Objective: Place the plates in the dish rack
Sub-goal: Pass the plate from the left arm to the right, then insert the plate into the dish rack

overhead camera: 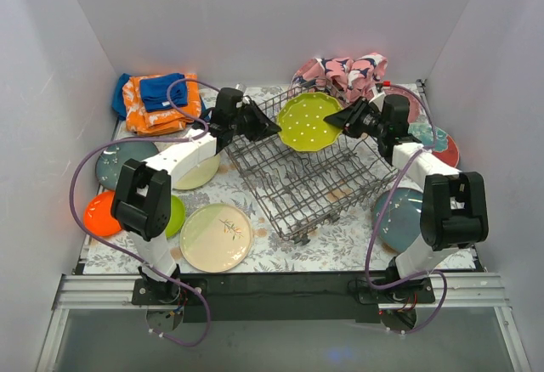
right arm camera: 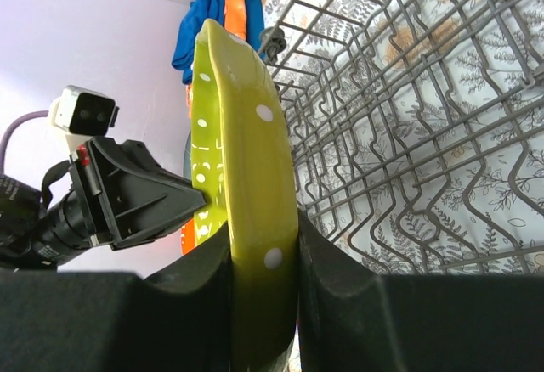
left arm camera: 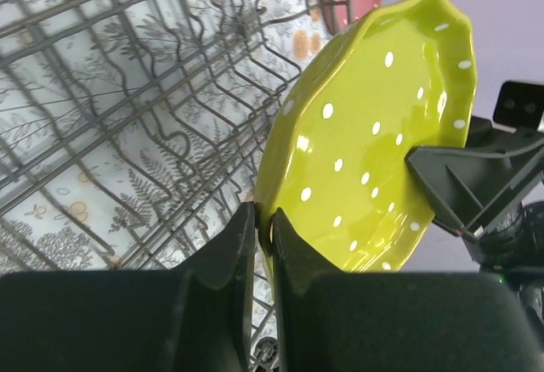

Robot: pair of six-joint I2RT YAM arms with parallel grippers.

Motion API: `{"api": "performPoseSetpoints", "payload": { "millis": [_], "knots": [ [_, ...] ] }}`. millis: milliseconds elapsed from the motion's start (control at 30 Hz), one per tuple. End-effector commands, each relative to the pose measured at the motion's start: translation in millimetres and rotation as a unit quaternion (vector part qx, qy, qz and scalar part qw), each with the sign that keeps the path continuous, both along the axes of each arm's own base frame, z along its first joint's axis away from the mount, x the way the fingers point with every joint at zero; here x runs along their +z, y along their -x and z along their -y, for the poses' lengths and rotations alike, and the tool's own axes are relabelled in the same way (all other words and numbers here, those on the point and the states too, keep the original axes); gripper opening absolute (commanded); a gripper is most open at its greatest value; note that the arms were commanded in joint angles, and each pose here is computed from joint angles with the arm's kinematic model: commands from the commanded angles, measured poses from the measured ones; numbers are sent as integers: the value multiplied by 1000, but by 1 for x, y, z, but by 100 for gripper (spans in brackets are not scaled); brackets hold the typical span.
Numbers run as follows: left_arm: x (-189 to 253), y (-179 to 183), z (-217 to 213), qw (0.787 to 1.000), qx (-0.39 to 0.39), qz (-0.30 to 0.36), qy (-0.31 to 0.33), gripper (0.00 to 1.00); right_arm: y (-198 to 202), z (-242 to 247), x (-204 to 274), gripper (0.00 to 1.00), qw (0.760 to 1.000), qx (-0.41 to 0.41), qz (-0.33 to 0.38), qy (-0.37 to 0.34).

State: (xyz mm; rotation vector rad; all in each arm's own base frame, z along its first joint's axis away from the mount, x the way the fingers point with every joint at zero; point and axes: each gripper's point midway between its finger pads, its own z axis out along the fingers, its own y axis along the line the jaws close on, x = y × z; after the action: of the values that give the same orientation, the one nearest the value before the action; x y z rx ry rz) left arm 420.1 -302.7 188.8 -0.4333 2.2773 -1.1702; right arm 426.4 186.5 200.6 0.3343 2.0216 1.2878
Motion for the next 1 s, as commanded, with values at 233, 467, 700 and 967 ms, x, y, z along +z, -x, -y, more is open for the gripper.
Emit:
{"api": "performPoseSetpoints", "payload": {
  "millis": [233, 467, 700, 967],
  "knots": [
    [109, 25, -3, 980, -63, 183, 39, 63, 13, 46, 78, 1, 984, 37, 173, 11],
    [111, 43, -58, 964, -25, 240, -114, 77, 23, 75, 96, 1, 962, 52, 260, 66],
    [95, 88, -126, 927, 4, 282, -249, 88, 19, 93, 93, 1, 949, 28, 290, 119],
    [81, 114, -184, 882, 62, 317, -343, 91, 2, 101, 89, 1, 913, -7, 332, 238]
  ]
}}
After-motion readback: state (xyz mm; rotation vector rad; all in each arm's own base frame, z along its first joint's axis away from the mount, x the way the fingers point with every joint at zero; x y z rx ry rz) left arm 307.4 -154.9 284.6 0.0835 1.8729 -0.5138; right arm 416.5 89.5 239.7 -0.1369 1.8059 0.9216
